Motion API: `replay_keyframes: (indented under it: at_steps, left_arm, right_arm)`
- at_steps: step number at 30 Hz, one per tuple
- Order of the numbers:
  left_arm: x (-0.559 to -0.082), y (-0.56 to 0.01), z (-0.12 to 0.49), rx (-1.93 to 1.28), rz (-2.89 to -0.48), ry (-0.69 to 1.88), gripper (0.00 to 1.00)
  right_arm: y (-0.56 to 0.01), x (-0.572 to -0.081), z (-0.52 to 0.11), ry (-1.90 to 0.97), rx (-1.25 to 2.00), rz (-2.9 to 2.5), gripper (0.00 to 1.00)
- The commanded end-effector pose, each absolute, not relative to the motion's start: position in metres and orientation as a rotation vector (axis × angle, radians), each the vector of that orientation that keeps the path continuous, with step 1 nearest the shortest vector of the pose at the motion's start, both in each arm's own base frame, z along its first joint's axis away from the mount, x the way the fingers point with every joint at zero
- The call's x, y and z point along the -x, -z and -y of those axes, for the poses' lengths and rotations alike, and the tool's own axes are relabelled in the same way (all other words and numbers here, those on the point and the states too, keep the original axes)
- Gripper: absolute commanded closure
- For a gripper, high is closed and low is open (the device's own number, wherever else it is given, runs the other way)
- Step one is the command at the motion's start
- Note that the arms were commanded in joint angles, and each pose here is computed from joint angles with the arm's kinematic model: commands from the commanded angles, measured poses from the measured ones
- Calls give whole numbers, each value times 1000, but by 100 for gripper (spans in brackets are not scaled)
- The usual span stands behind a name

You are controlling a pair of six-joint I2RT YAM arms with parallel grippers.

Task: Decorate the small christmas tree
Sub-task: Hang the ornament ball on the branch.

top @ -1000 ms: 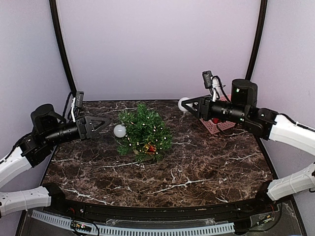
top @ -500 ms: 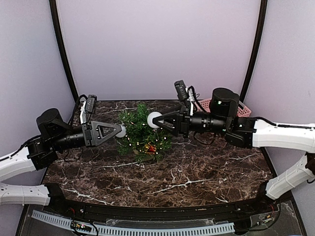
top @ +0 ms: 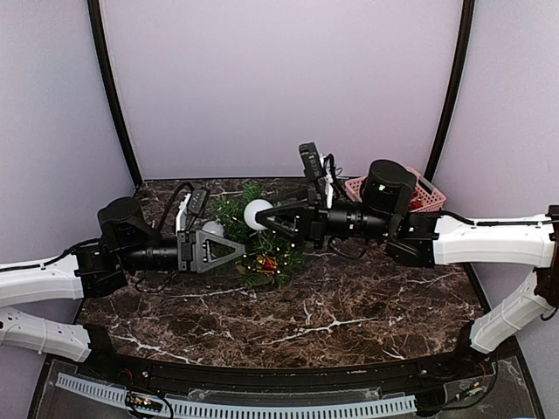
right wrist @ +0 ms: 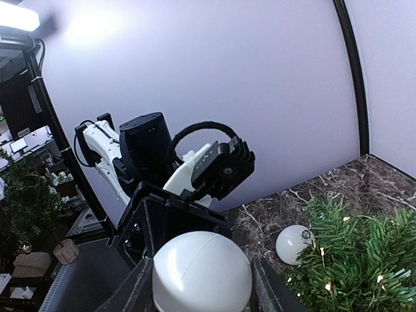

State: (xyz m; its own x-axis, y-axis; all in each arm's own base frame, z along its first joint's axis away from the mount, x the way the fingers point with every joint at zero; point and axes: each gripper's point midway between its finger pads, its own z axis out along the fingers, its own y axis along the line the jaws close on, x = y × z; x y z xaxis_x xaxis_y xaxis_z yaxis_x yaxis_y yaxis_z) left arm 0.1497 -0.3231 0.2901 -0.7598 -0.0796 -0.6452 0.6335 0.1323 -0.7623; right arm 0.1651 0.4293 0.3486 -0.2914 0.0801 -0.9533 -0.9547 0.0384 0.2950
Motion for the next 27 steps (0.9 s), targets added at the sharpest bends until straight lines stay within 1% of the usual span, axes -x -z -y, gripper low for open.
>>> replay_keyframes:
  at_steps: [1, 6, 13, 27]
  left_arm:
    - [-143, -323, 329, -580, -1730, 1748, 49]
    - [-142, -336, 335, -571, -1653, 1819, 51]
    - [-145, -330, 344, -559, -1678, 1819, 62]
    - [-148, -340, 345, -523, -1627, 1838, 60]
  right_arm:
    - [-380, -153, -433, -1480, 958, -1265, 54]
    - [-381, -153, -433, -1480, 936, -1258, 54]
    - [-386, -152, -430, -1486, 907, -1241, 54]
    - [-388, -150, -427, -1488, 884, -1232, 54]
